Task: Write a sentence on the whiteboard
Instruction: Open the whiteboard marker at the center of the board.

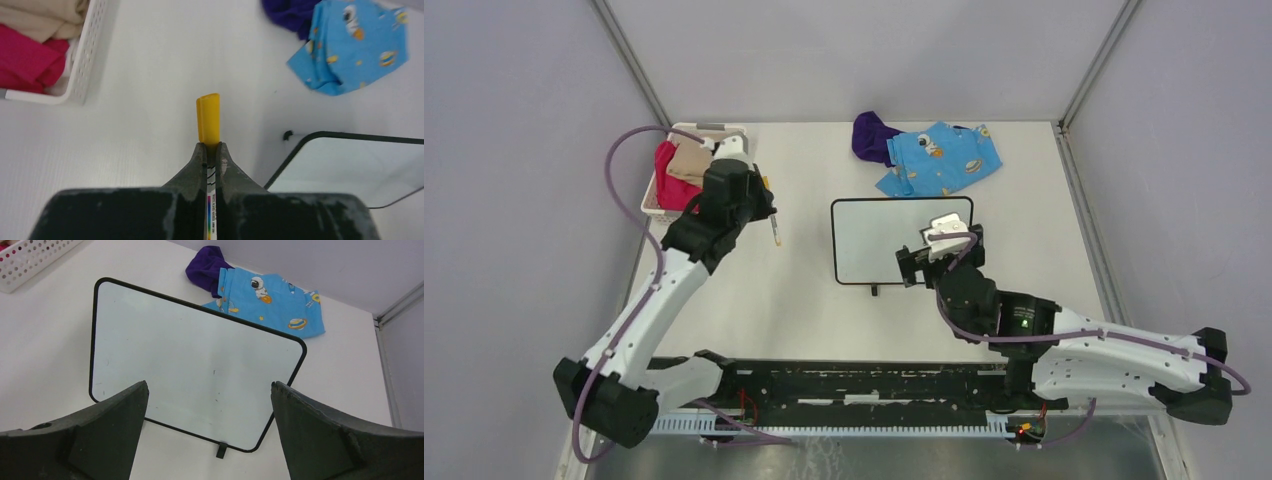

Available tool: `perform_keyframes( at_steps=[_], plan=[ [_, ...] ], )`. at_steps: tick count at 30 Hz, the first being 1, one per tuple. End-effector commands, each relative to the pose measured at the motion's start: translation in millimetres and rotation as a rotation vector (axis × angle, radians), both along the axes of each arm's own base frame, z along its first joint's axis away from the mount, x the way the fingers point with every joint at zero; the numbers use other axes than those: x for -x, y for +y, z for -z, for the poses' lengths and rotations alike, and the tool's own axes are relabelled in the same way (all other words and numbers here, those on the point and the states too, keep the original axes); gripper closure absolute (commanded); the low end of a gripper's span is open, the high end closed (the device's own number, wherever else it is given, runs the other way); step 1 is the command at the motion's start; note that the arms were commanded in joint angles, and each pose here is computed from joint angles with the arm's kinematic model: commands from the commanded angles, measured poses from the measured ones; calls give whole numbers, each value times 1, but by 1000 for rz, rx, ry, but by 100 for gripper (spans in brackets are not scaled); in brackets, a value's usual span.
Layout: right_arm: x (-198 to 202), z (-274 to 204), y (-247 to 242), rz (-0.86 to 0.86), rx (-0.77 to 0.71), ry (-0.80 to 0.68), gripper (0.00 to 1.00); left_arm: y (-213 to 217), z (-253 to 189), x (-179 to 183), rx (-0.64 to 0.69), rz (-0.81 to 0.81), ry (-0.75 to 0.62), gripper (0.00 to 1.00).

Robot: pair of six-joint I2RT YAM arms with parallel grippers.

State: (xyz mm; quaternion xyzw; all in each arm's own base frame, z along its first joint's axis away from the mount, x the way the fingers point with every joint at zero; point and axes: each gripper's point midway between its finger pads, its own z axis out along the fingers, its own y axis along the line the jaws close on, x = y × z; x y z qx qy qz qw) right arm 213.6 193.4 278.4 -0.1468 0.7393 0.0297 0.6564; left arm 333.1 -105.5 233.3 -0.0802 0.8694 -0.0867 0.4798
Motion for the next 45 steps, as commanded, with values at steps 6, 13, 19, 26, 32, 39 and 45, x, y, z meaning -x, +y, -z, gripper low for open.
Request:
perform_keyframes(
  at_steps=[6, 13, 19, 26, 32, 39, 45],
  plan=[
    [-13, -32, -40, 333, 121, -78, 7, -31, -146, 35, 298, 205, -427, 98],
    [6, -94, 41, -218, -220, -154, 2, -58, -208, 81, 450, 440, -588, 98],
    [46, -157, 97, -607, -429, -239, 2, -81, -246, 111, 646, 618, -692, 98],
    [59, -183, 127, -784, -527, -228, 2, -91, -273, 133, 904, 748, -804, 98],
    [50, -188, 126, -786, -612, -240, 2, -97, -273, 136, 948, 789, -786, 98],
    [11, -164, 86, -489, -652, -238, 2, -101, -272, 132, 897, 793, -785, 98],
    [-17, -129, 54, -257, -489, -239, 2, -102, -269, 124, 842, 763, -775, 98]
  ],
)
